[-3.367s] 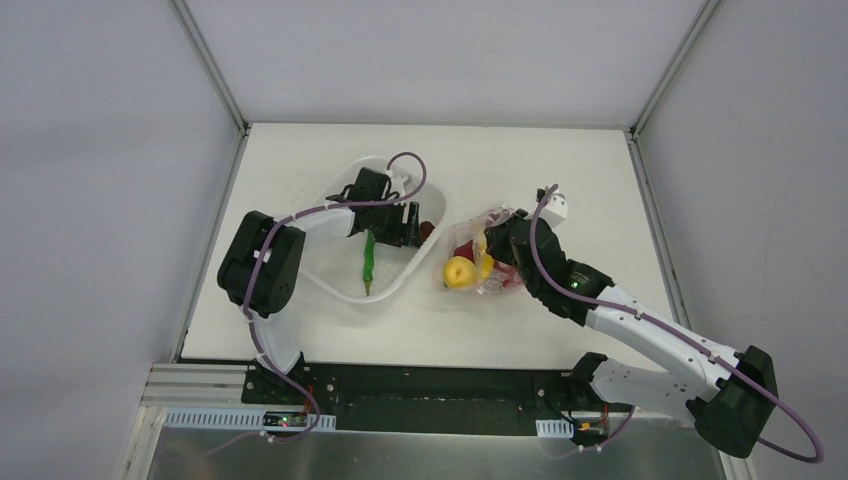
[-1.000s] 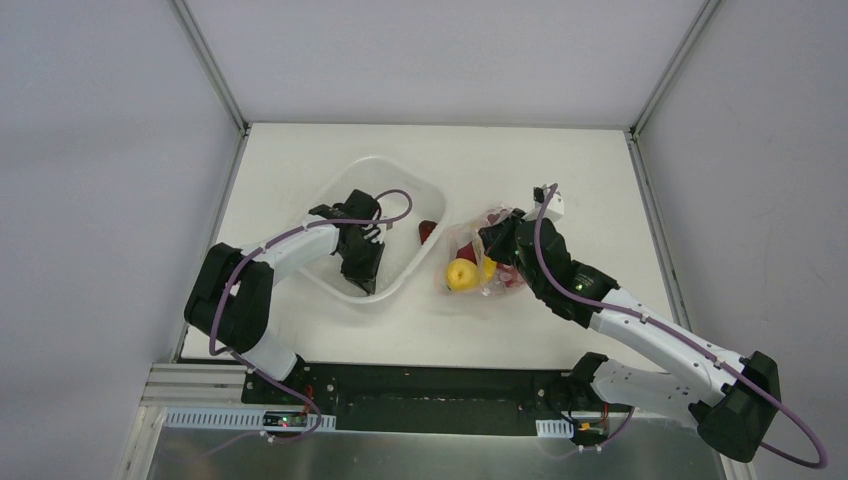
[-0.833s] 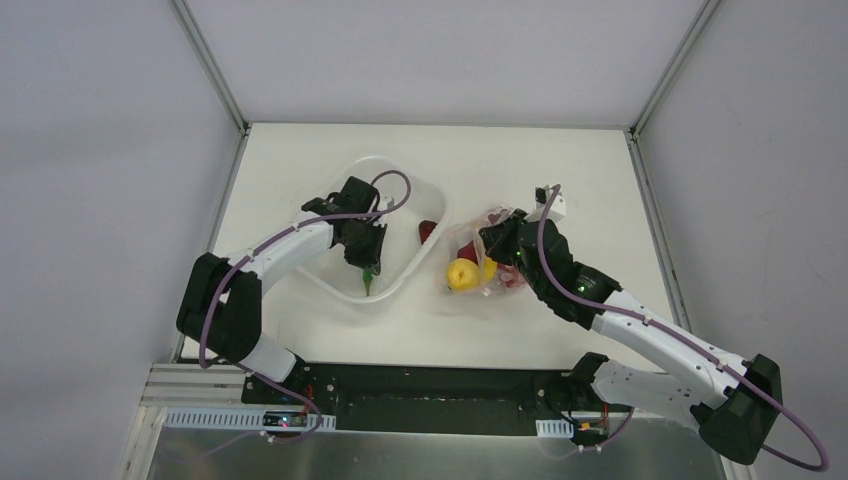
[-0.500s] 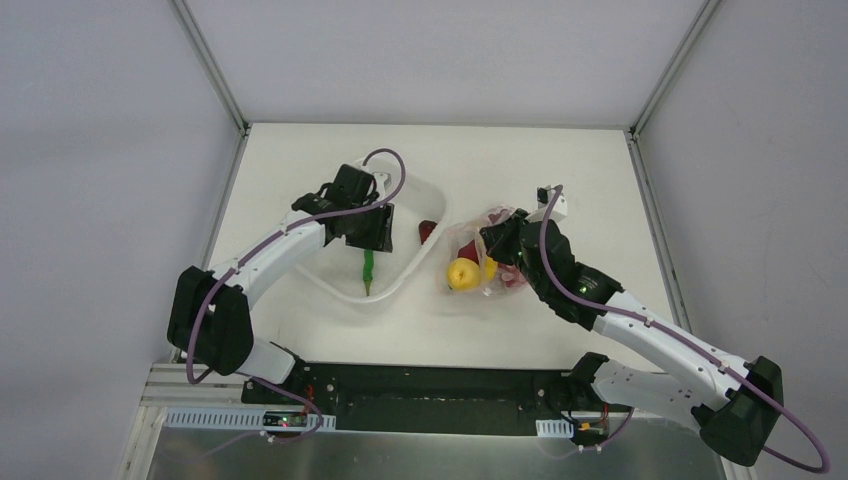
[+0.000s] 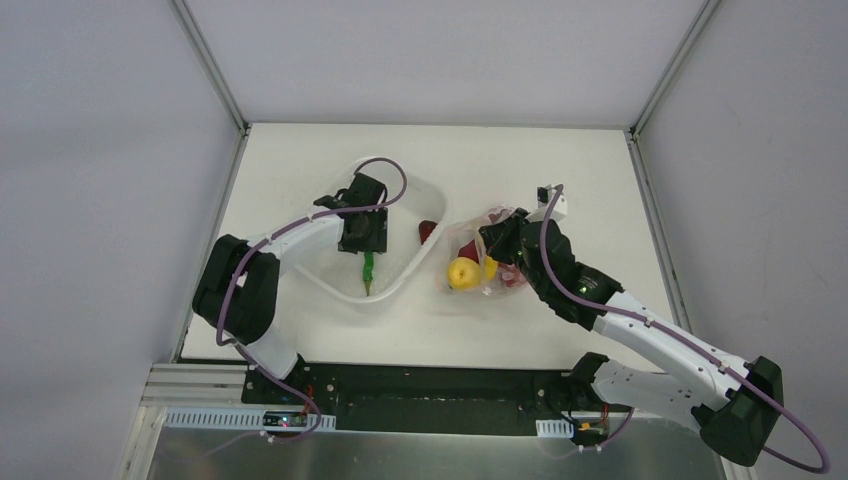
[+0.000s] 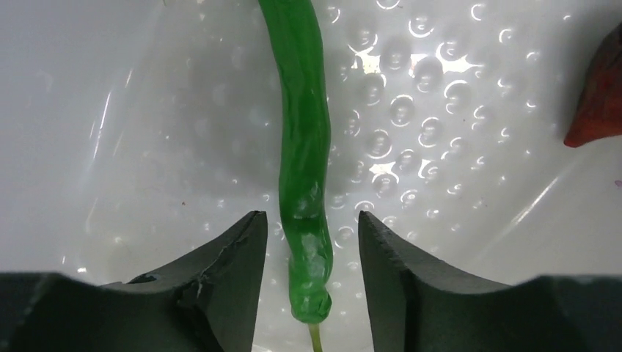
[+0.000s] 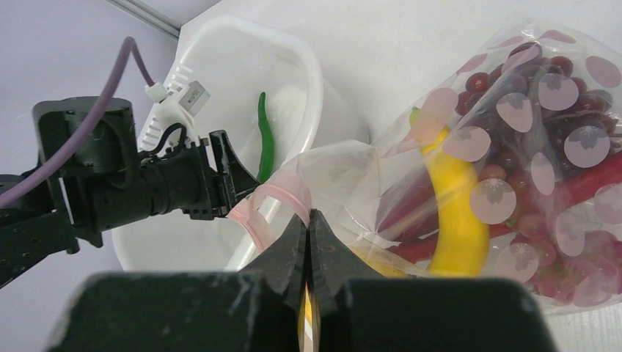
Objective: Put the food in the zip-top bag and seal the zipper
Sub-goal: Pick up the fake vegetable from the bin.
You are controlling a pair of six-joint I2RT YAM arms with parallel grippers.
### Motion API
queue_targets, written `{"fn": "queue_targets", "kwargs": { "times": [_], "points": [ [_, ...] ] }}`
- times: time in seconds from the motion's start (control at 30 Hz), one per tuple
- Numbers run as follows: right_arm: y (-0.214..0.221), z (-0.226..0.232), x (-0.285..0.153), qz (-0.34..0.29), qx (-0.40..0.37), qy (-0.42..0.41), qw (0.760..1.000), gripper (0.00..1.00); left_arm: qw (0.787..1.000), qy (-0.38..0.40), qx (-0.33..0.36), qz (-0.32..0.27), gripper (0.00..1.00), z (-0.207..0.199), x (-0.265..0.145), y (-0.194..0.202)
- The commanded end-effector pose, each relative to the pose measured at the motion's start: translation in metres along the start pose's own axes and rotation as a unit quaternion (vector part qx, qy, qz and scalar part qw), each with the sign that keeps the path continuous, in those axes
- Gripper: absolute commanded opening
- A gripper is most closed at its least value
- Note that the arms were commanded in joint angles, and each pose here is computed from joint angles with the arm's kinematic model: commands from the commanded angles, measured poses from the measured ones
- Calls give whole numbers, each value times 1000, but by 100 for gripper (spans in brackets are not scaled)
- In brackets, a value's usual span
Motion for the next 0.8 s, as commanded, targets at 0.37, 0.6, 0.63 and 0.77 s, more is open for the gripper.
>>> {"fn": "queue_targets", "kwargs": {
  "times": [0.37,0.6,0.63,0.77],
  "points": [
    [-21,9,-11,-36,24,-28,999,1,1000,5,0,-8,0,-7,9,-14],
    [-21,9,-14,-35,28,-33,998,1,998,17,-4,-62,24,-5,-17,-29],
    [-21,9,-15,-36,29,-34,998,1,998,15,-8,-67,40,-4,-17,-31],
    [-19,10,-14,-32,30,-36,998,1,997,17,-28,-72,55,-10,-12,-40]
  ]
}}
Point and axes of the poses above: each gripper's point midway between its finger pads, its own x axis out along the fingers, its own z axis along the line the jaws close on, y = z × x, the point moved 3 cm from there along -x, back along the fingers, and after that the axes turned 14 degrees about -x, right-handed, at the moved point
